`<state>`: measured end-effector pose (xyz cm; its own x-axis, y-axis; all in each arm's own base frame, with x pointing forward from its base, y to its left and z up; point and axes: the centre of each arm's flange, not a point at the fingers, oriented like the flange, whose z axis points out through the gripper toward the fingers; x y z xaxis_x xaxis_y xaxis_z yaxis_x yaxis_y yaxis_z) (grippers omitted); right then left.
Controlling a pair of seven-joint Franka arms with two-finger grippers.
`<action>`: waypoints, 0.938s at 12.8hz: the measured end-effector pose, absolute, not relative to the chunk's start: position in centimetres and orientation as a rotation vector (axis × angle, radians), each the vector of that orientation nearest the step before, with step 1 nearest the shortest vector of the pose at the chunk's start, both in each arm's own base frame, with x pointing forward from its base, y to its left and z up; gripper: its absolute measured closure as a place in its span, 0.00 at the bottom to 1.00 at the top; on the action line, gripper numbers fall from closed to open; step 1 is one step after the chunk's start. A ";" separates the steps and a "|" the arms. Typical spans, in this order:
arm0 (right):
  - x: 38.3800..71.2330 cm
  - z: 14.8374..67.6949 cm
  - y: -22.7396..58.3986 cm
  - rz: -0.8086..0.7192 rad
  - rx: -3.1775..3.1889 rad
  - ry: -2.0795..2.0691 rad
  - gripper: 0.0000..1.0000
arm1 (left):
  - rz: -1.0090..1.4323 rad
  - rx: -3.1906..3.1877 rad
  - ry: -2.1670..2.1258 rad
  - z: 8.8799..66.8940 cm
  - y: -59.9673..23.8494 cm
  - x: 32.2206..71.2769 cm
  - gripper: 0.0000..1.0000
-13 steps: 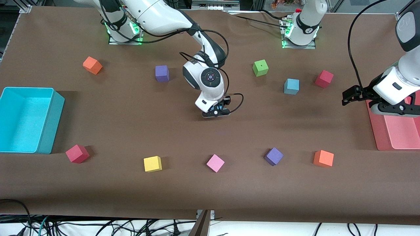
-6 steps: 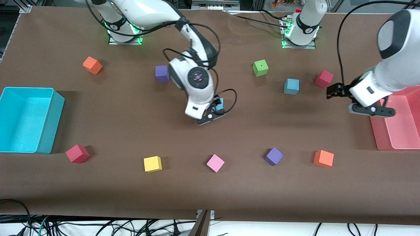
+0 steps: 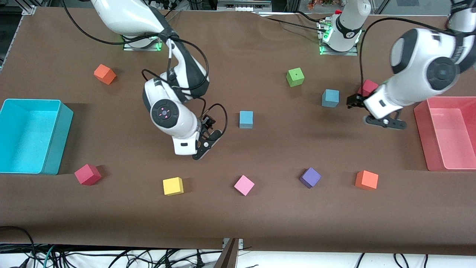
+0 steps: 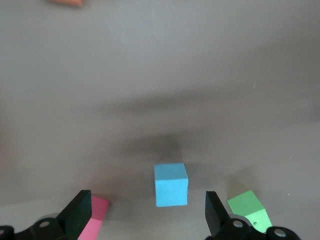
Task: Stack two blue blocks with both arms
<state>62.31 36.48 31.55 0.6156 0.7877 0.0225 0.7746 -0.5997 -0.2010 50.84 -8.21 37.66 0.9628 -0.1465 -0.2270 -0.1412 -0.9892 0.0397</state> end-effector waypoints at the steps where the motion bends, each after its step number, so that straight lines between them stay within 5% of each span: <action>1: 62.5 30.6 36.1 0.059 -2.586 -1.356 0.00 | -0.388 3.092 -0.229 35.5 -8.4 49.1 0.00; 6: 62.0 24.2 34.3 -0.195 -2.377 -1.544 0.00 | -0.381 3.099 -0.231 26.4 -7.8 42.8 0.00; 12: 59.4 17.7 32.6 -0.381 -2.109 -1.566 0.00 | -0.307 3.101 -0.231 22.3 -7.8 39.0 0.00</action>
<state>59.40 32.57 17.67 0.3055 0.8158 0.4910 0.9502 -0.2282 -0.2121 39.05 -7.78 22.33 0.9697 -0.1482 -0.1940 -0.1450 -0.9890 0.0308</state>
